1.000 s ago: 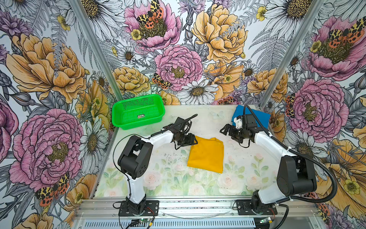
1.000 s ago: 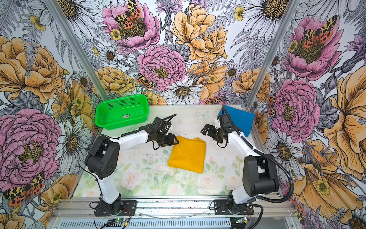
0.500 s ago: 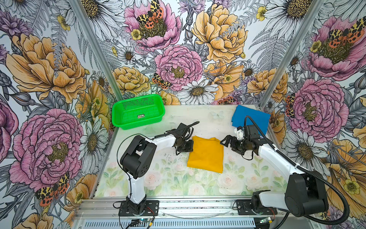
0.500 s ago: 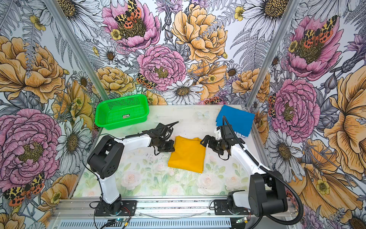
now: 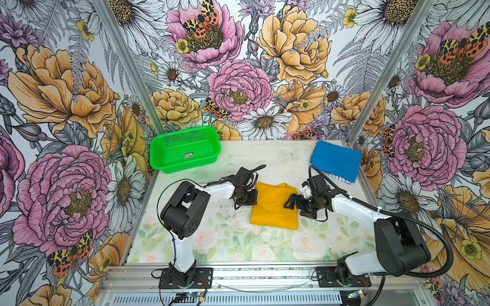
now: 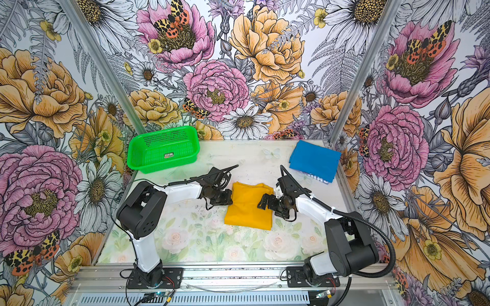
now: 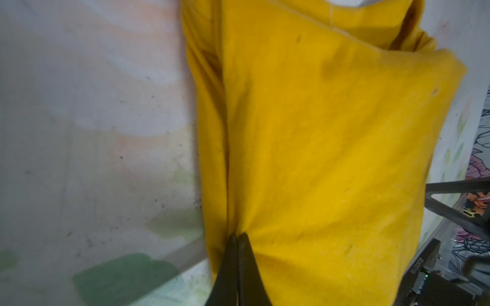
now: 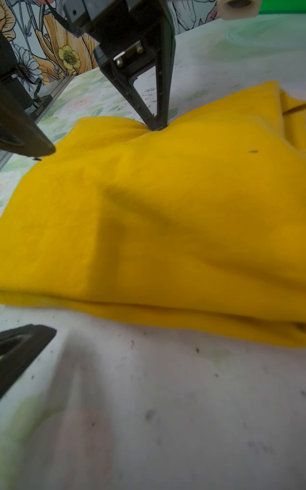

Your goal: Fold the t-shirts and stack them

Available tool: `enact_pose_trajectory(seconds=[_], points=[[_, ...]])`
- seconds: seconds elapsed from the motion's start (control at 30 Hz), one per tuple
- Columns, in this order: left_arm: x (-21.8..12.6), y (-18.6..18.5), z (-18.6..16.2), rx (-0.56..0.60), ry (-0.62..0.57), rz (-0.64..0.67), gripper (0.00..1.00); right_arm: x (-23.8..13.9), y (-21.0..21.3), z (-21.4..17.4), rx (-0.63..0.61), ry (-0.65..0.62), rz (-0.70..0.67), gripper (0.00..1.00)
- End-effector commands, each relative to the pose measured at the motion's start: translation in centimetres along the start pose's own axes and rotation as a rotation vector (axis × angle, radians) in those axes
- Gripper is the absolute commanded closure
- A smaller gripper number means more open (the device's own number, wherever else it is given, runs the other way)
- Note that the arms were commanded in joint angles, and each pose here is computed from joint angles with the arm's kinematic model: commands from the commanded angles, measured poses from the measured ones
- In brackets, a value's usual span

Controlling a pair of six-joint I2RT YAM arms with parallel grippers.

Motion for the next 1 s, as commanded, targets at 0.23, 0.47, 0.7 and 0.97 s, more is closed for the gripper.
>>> enact_pose_trajectory(seconds=[0.23,0.47,0.7,0.97], points=[[1.8,2.9,-3.8,-0.033,0.064,0.066,1.0,5.4,4.6,0.8,-0.035,0.006,-0.019,0.01],[2.2,3.5,-4.7,-0.057,0.062,0.031,1.0,8.6,6.2,0.4,-0.028,-0.028,-0.139,0.01],[2.2,3.0,-4.8,-0.063,0.05,-0.027,1.0,11.2,5.9,-1.4,-0.108,-0.055,-0.473,0.09],[2.0,3.3,-5.2,-0.077,0.048,-0.04,1.0,14.1,5.5,-2.9,-0.196,0.002,-0.642,0.37]])
Point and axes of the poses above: each gripper's point midway between its finger pads, its own x axis out along the fingers, its own y axis along the line the jaws close on, z = x × y, the point moved 7 cm from there along -x, back along the fingers, and after that the axes turned 3 degrees about x, right-handed, at the moved point
